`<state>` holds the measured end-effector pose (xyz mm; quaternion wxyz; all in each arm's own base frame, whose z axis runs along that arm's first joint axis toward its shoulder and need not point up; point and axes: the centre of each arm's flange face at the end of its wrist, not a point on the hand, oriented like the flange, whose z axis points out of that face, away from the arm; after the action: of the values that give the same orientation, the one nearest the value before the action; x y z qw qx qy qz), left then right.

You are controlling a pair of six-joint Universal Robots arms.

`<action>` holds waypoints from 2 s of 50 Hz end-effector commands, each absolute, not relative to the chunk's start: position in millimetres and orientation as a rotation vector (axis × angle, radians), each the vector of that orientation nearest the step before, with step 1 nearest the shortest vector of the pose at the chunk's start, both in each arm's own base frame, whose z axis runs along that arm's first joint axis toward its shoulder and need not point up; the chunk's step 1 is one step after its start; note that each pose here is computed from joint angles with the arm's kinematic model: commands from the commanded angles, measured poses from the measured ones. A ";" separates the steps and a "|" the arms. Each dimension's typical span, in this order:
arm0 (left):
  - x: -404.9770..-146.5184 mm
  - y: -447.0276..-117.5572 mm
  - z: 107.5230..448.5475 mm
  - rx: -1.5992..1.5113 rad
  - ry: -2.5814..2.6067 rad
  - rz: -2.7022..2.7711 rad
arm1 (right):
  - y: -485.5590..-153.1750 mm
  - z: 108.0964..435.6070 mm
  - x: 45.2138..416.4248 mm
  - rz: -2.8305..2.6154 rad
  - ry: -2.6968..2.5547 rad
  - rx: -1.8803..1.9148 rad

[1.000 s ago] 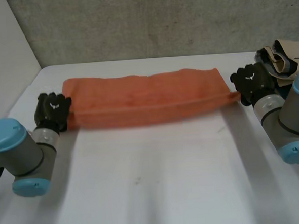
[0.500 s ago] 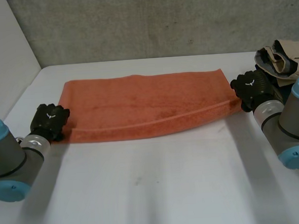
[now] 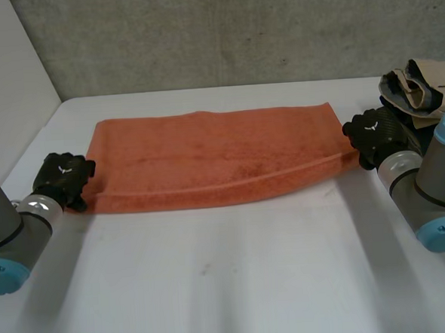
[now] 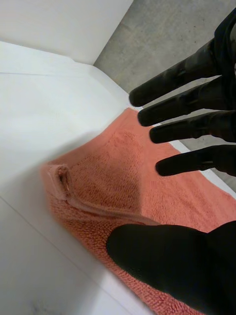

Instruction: Fold the laundry.

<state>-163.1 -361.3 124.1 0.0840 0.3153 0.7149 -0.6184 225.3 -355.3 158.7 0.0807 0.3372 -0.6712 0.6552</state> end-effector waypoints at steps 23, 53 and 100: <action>-159.1 -376.5 127.0 0.932 2.300 -1.670 | -353.1 157.8 225.6 1.949 -2.015 1.016; -143.3 -353.0 133.0 0.856 2.174 -1.771 | -336.0 167.0 218.3 1.843 -2.120 1.050; -125.2 -222.2 179.3 1.319 2.172 -1.193 | -257.7 181.5 152.7 1.075 -2.253 1.420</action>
<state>-125.9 -219.9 172.5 0.1502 0.4650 0.7770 -0.3969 155.2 -248.2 178.0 0.1149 0.5015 -0.7875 0.3394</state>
